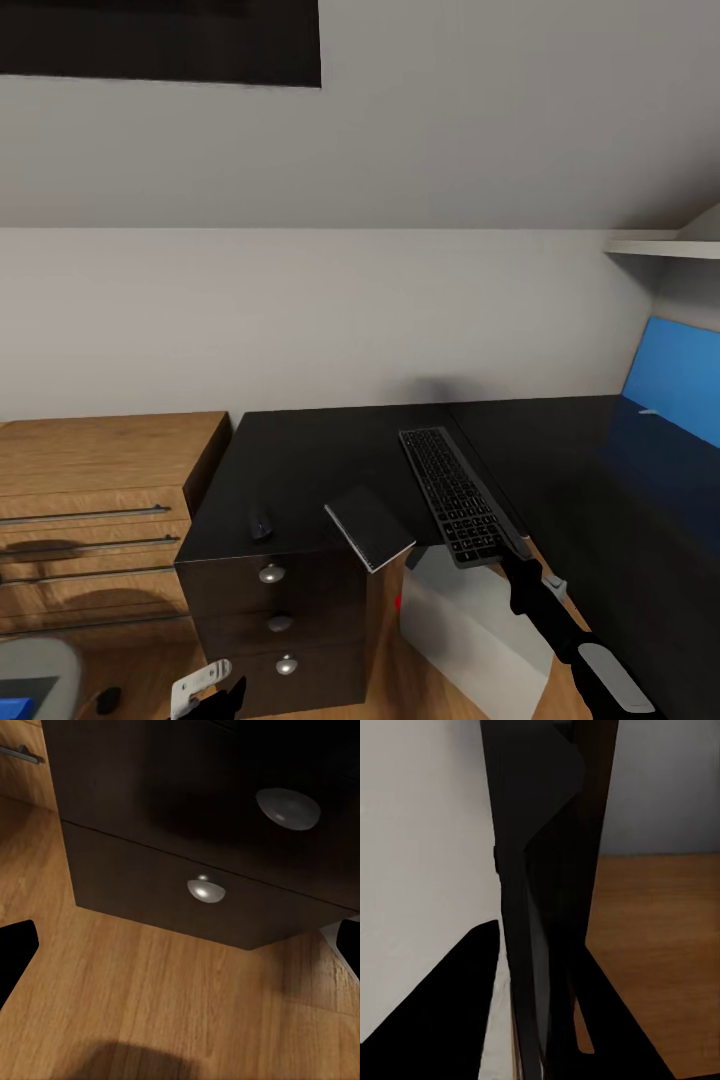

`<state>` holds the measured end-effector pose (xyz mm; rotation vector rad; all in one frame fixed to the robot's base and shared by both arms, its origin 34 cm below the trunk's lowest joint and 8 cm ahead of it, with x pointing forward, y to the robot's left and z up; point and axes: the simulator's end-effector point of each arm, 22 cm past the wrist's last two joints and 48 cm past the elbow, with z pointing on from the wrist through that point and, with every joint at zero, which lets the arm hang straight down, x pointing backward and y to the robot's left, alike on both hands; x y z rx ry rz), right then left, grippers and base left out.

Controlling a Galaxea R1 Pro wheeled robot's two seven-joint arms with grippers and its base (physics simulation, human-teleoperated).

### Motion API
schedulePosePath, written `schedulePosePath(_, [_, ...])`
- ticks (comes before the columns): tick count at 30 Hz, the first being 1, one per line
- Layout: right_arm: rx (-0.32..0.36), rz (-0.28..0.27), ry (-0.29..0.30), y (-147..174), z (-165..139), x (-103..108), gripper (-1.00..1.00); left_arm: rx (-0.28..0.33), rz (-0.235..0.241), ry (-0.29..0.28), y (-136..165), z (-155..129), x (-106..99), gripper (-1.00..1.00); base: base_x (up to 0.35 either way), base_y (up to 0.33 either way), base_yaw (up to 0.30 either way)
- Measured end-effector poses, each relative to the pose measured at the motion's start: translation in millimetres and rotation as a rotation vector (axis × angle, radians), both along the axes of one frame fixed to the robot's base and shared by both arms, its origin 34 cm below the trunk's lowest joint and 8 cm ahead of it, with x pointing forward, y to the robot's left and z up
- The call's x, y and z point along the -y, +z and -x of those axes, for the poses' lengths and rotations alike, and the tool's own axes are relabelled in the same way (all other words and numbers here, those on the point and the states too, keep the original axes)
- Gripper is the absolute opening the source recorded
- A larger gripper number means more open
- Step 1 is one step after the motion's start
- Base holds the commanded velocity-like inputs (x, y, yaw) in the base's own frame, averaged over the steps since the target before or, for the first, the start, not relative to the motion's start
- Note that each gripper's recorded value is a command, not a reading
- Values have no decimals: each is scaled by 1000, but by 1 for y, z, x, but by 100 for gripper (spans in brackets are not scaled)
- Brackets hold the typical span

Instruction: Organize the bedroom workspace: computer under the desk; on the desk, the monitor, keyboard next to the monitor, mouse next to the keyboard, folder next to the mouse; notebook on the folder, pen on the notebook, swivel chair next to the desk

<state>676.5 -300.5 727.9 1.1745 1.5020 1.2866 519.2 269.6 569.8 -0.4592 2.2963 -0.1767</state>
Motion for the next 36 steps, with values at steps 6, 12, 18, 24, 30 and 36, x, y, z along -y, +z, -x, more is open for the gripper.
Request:
schedulePosePath(6, [-1, 1, 0, 0, 0, 0, -100, 0, 0, 0, 0, 0, 0, 100, 0, 0, 0])
schedulePosePath(12, [0, 1, -1, 3, 0, 0, -100, 0, -1, -1, 4, 0, 0, 100, 0, 0, 0])
schedulePosePath(18, [0, 1, -1, 14, -1, 1, -100, 0, 0, -1, 14, -1, 0, 100, 0, 0, 0])
schedulePosePath(24, [0, 20, -2, 26, -1, 12, -100, 0, -1, -1, 25, -2, 0, 100, 0, 0, 0])
schedulePosePath(30, [1, 30, -4, 37, -1, 18, -100, -1, -1, -1, 35, -2, 0, 100, 0, 0, 0])
schedulePosePath(36, [1, 31, -5, 46, -1, 18, -100, -1, -1, -1, 45, -2, 0, 100, 0, 0, 0])
